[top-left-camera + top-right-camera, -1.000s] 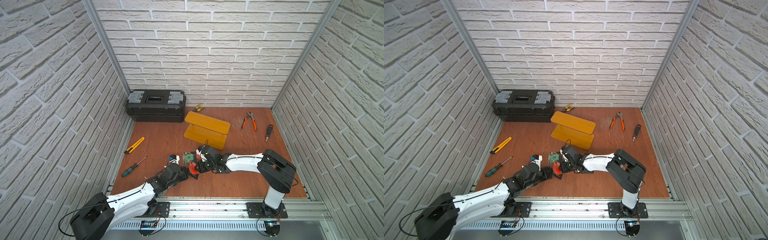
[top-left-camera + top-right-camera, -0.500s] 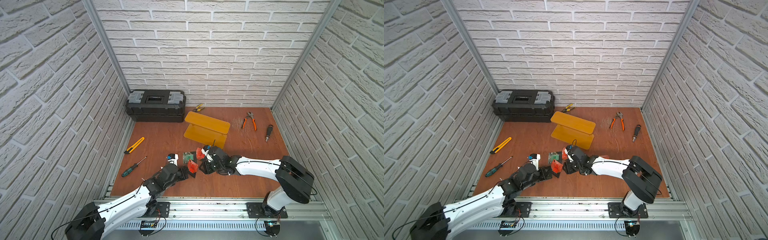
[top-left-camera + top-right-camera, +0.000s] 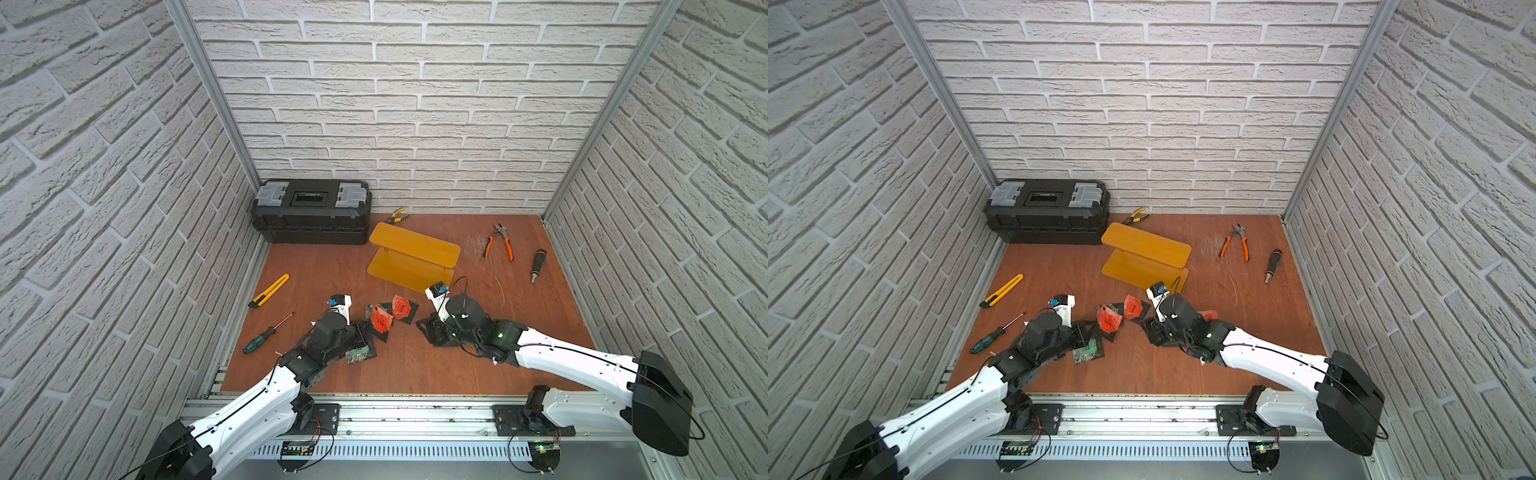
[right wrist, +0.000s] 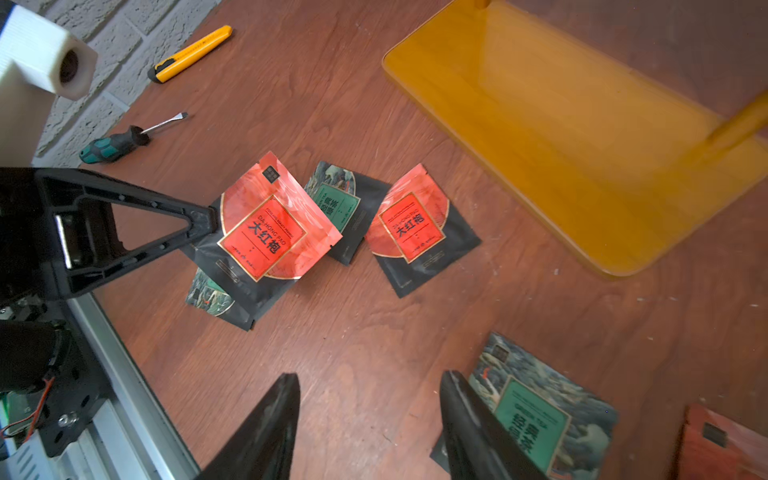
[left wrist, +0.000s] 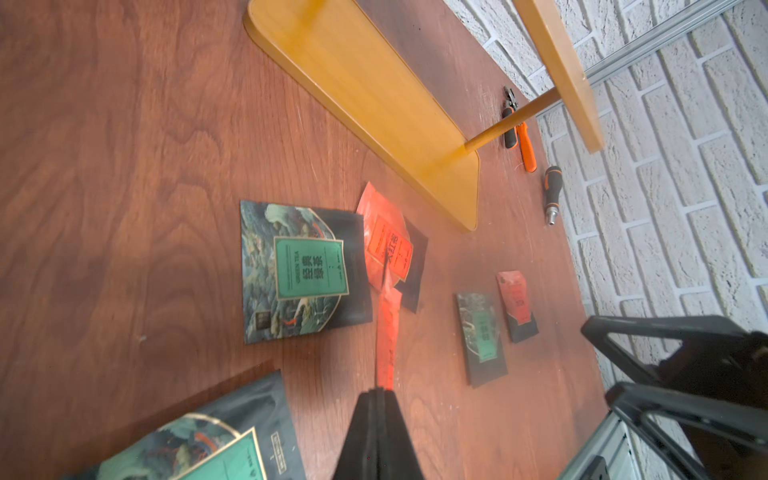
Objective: Place the tea bags on the shelf by color
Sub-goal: Pick up the tea bag from the center of the board, then place the tea bag on the shelf, then pick up the tea bag from the center of the board.
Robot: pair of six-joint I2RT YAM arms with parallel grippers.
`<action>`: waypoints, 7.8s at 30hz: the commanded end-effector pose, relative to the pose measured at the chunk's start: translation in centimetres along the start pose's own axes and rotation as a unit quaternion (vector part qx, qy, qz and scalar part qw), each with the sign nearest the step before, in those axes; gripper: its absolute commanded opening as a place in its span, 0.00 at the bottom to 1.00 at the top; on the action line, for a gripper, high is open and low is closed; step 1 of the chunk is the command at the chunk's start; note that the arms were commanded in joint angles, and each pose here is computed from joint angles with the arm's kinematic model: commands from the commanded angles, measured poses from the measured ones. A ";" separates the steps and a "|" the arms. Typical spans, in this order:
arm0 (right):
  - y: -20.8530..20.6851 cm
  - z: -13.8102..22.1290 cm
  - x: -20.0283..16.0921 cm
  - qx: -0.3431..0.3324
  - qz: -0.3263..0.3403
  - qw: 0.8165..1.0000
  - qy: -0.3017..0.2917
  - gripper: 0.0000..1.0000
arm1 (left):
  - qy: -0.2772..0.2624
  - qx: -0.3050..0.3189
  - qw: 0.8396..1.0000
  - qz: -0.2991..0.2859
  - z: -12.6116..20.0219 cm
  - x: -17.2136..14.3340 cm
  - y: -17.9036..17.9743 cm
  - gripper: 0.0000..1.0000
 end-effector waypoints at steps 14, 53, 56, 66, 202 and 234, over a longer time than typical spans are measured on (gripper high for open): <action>-3.2 3.0 0.3 -0.077 0.052 0.993 -0.073 0.61 | -0.004 -0.019 0.999 -0.027 -1.5 6.2 -1.4 0.00; -4.7 7.4 -0.8 -0.089 -0.005 0.989 -0.118 0.63 | 0.025 -0.024 0.999 -0.004 -14.6 15.5 1.5 0.00; -5.0 8.0 -0.8 -0.095 -0.003 0.988 -0.124 0.63 | 0.030 -0.025 0.999 -0.002 -15.6 15.7 1.8 0.00; -5.2 8.3 -0.9 -0.097 -0.010 0.986 -0.134 0.64 | 0.039 -0.012 0.999 0.005 -17.2 16.1 3.5 0.00; -1.3 -14.4 1.3 -0.052 -0.041 0.996 0.052 0.67 | -0.063 0.056 0.994 -0.074 -2.7 2.6 1.5 0.99; 0.5 -10.8 -5.3 0.025 -0.108 0.985 0.131 0.64 | -0.048 0.052 0.995 -0.077 -2.9 1.7 1.2 0.98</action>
Point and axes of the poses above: each gripper's point midway between its finger pads, its own z axis back along the fingers, its own y axis along the line the jaws close on, x = y × z, the point moved 2 cm from there along z, back along the fingers, and after that the axes turned 5 degrees about z, right-handed, at the moved point
